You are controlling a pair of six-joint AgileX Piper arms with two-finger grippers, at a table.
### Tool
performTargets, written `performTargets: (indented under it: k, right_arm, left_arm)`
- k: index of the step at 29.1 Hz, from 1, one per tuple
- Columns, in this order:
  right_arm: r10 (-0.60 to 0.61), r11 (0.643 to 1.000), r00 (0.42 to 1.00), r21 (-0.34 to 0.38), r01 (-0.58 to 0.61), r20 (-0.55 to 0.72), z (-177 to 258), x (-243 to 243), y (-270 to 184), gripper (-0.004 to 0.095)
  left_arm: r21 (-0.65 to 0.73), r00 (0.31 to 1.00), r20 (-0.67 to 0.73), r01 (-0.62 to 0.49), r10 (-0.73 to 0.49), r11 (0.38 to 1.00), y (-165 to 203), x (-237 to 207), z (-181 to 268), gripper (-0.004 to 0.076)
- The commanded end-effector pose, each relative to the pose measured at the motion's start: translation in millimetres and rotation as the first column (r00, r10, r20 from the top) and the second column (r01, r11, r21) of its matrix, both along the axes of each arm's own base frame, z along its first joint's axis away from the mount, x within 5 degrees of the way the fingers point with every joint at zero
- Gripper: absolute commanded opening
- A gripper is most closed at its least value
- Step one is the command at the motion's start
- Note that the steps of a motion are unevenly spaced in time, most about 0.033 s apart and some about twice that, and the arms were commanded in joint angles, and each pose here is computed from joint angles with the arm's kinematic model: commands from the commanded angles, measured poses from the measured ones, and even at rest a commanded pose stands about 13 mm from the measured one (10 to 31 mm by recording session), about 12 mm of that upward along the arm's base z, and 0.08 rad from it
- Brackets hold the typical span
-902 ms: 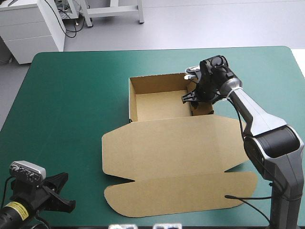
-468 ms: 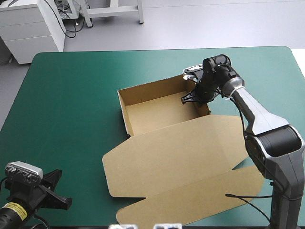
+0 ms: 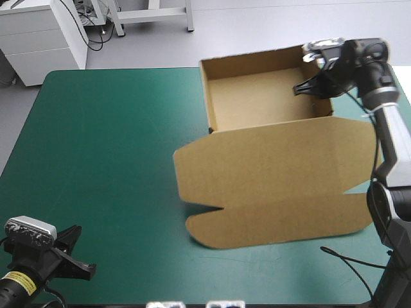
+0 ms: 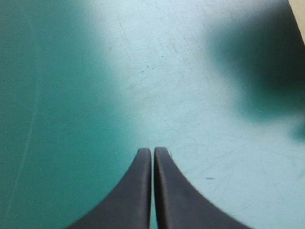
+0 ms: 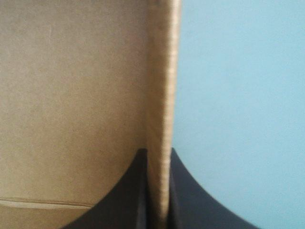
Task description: Fold the box
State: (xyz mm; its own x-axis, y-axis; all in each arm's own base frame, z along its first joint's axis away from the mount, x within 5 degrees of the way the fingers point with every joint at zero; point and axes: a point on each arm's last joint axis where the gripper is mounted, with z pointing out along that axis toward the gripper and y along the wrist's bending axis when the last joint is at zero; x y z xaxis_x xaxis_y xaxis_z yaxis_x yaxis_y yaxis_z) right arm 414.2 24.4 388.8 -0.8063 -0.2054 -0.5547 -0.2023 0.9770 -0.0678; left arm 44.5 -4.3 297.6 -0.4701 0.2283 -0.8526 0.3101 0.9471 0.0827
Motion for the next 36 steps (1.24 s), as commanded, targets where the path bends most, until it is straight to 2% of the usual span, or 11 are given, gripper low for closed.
performTargets:
  k: [1,4,6,10,15,18,22,29,31,32,36]
  right_arm:
    - [-0.091,0.993,0.978,-0.057,0.104,0.187,65,-32,-51,-0.0019]
    - [-0.222,0.963,0.947,-0.103,0.251,0.233,77,-42,-102,-0.0019]
    - [-0.322,0.937,0.920,-0.063,0.343,0.222,73,-47,-133,-0.0019]
    - [-0.416,0.908,0.895,0.028,0.417,0.159,50,-42,-177,-0.0019]
    - [-0.508,0.861,0.860,0.014,0.508,0.042,1,-26,-225,-0.0019]
    - [-0.554,0.832,0.833,0.030,0.554,-0.018,-25,-18,-240,-0.0019]
    - [-0.562,0.826,0.823,-0.014,0.563,-0.080,-55,-7,-250,-0.0019]
    - [-0.576,0.814,0.807,0.002,0.581,-0.134,-76,0,-252,0.0007]
    - [-0.571,0.818,0.810,-0.001,0.576,-0.134,-76,0,-252,0.0062]
    - [-0.552,0.831,0.823,-0.008,0.556,-0.131,-75,-1,-252,0.0181]
    - [-0.557,0.828,0.820,-0.013,0.561,-0.128,-74,-1,-252,0.0510]
  left_arm:
    - [-0.048,0.996,0.089,0.025,-0.020,0.999,-3,3,14,-0.0001]
    - [-0.047,0.996,0.088,0.024,-0.020,0.999,-3,3,14,-0.0002]
    - [-0.058,0.996,0.082,0.029,-0.024,0.998,-4,3,13,-0.0003]
    - [-0.095,0.997,0.066,0.044,-0.038,0.994,-7,2,13,-0.0004]
    - [-0.100,0.997,0.069,0.051,-0.045,0.994,-8,1,13,-0.0008]
    - [-0.101,0.997,0.067,0.050,-0.043,0.994,-8,1,13,-0.0008]
    - [-0.105,0.997,0.065,0.051,-0.045,0.993,-8,1,13,-0.0008]
    - [-0.104,0.997,0.063,0.051,-0.044,0.993,-8,1,13,-0.0008]
    - [-0.105,0.997,0.065,0.051,-0.045,0.993,-8,1,13,-0.0008]
    - [-0.108,0.997,0.061,0.052,-0.046,0.993,-8,1,13,-0.0008]
    - [-0.105,0.998,0.049,0.050,-0.045,0.993,-8,1,12,-0.0008]
